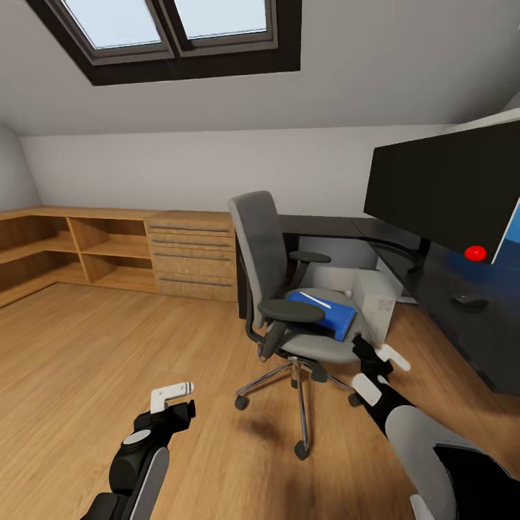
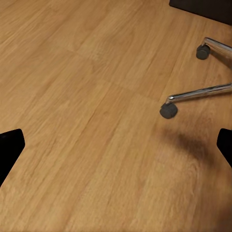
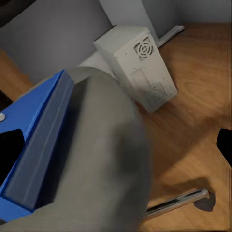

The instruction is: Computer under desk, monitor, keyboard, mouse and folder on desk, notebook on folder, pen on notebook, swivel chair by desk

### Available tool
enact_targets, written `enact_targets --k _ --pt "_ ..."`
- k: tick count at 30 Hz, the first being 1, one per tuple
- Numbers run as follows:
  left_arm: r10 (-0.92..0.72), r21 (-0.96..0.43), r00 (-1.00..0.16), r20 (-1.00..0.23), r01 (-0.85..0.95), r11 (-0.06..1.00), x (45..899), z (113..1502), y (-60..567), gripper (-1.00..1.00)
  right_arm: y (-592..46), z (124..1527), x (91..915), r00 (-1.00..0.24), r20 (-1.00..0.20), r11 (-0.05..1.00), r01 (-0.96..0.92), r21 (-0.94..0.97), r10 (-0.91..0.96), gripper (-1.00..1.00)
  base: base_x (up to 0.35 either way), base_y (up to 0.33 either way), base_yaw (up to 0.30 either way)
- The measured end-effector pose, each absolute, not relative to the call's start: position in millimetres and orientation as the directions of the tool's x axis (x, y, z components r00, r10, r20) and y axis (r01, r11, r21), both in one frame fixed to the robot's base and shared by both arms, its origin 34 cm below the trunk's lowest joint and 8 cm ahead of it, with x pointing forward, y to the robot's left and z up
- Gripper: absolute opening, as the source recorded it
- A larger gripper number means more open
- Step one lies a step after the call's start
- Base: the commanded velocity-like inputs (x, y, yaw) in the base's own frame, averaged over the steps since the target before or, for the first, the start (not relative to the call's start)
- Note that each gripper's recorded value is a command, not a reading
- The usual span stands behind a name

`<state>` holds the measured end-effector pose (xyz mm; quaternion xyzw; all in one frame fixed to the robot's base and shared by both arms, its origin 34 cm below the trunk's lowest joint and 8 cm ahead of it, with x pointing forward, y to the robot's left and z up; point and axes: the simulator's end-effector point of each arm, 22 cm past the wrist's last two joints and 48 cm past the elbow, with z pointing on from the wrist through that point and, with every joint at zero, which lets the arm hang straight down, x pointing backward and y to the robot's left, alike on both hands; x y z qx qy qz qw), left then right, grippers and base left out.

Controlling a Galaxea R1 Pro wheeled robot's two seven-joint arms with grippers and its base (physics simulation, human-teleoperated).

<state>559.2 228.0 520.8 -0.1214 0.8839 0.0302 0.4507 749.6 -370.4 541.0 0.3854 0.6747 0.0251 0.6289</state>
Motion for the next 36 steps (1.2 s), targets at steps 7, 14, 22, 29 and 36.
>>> enact_targets --k 7,14,22,29,36 --pt "-0.188 -0.056 -0.564 -0.804 -0.242 0.969 559 521 228 1.0 -392 527 741 0.115 -0.764 0.605 0.541 0.584 0.635 1.0 0.0 0.0 0.0" --pt "-0.186 -0.058 -0.563 -0.805 -0.237 0.97 560 521 226 1.0 -408 522 737 0.139 -0.734 0.556 0.565 0.61 0.665 1.0 0.0 0.0 0.0" --pt "-0.184 -0.057 -0.564 -0.805 -0.235 0.97 560 521 226 1.0 -410 523 736 0.161 -0.718 0.532 0.566 0.63 0.678 1.0 0.0 0.0 0.0" --pt "-0.183 -0.057 -0.564 -0.805 -0.234 0.971 560 520 226 1.0 -410 522 736 0.161 -0.714 0.528 0.567 0.632 0.681 1.0 0.0 0.0 0.0" --pt "-0.183 -0.056 -0.565 -0.804 -0.234 0.971 560 520 226 1.0 -410 522 735 0.162 -0.713 0.526 0.569 0.633 0.682 1.0 0.0 0.0 0.0"
